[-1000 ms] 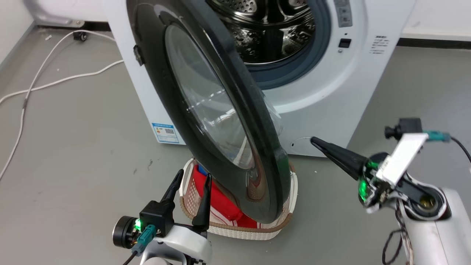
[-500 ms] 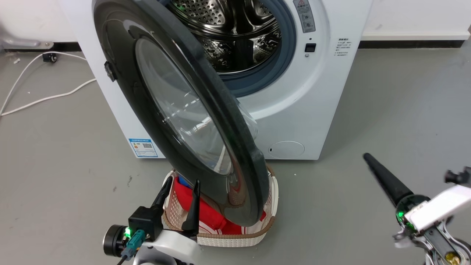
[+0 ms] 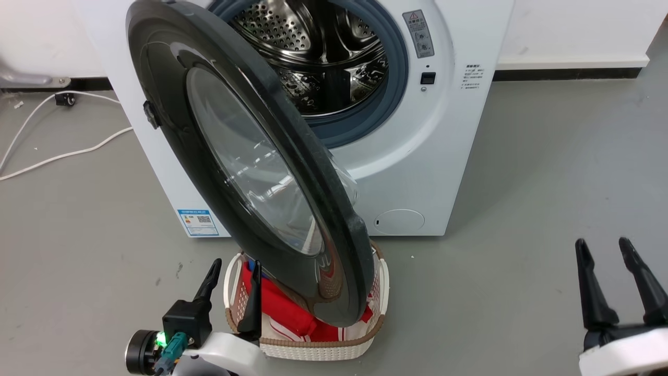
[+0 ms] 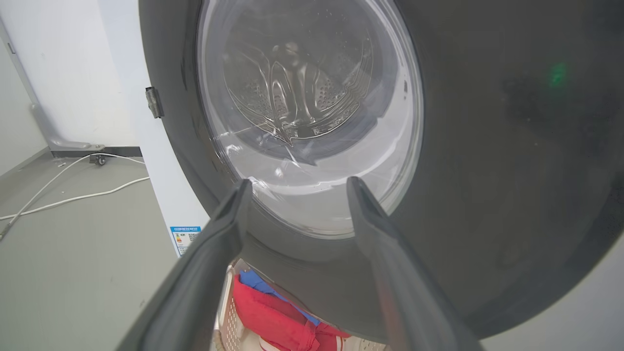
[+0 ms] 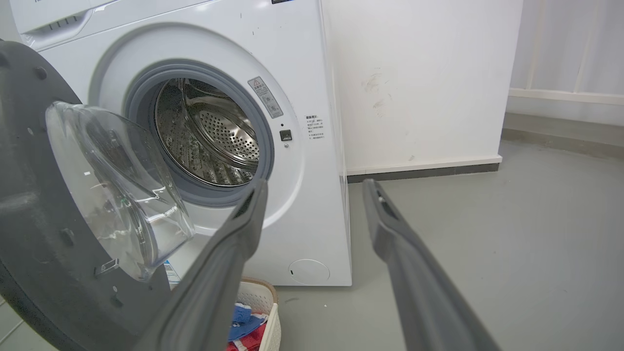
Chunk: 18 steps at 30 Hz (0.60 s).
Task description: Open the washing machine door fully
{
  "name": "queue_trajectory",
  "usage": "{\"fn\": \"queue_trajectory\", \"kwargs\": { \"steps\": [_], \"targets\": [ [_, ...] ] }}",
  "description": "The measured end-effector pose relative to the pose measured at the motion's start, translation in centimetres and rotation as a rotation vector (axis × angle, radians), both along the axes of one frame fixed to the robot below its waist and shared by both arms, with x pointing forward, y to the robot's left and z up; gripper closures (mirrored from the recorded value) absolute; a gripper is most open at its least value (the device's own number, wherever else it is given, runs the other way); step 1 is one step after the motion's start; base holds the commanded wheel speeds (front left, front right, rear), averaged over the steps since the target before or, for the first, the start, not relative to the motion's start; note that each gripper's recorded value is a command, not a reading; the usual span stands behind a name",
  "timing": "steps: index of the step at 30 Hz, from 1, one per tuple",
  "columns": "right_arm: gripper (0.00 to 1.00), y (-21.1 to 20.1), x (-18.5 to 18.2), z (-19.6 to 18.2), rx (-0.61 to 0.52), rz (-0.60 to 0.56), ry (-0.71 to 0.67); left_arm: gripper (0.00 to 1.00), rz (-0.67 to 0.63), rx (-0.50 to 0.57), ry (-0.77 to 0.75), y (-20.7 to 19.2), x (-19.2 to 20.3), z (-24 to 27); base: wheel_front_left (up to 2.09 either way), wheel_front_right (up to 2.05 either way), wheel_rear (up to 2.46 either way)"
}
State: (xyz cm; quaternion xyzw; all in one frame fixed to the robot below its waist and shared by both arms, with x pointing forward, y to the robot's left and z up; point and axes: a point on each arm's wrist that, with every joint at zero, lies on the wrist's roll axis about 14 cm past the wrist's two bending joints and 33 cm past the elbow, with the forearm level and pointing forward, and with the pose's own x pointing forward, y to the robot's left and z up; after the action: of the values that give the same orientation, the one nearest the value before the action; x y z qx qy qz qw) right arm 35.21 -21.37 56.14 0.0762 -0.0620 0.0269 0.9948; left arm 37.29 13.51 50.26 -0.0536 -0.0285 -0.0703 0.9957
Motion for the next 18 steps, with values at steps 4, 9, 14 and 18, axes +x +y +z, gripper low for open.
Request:
{"fn": "queue_trajectory", "kwargs": {
  "steps": [4,9,14,18],
  "targets": [
    [0.0,0.2,-1.4,-1.1,-0.117,-0.018,0.023,0.0,0.001,0.013,-0.004,0.2,-0.2,0.1,0.0,0.0,0.0],
    [0.0,1.1,-3.0,-2.9,-0.149,-0.012,0.073,0.0,-0.003,0.027,0.003,0.4,-0.6,-0.2,0.0,0.0,0.0],
    [0.0,1.7,-3.2,-3.4,-0.146,-0.003,0.08,0.0,-0.007,0.039,0.012,0.5,-0.7,-0.5,0.0,0.0,0.0],
    [0.0,2.3,-3.0,-3.6,-0.141,0.011,0.083,0.0,-0.004,0.042,0.017,0.6,-0.6,-0.7,0.0,0.0,0.0]
  ]
}}
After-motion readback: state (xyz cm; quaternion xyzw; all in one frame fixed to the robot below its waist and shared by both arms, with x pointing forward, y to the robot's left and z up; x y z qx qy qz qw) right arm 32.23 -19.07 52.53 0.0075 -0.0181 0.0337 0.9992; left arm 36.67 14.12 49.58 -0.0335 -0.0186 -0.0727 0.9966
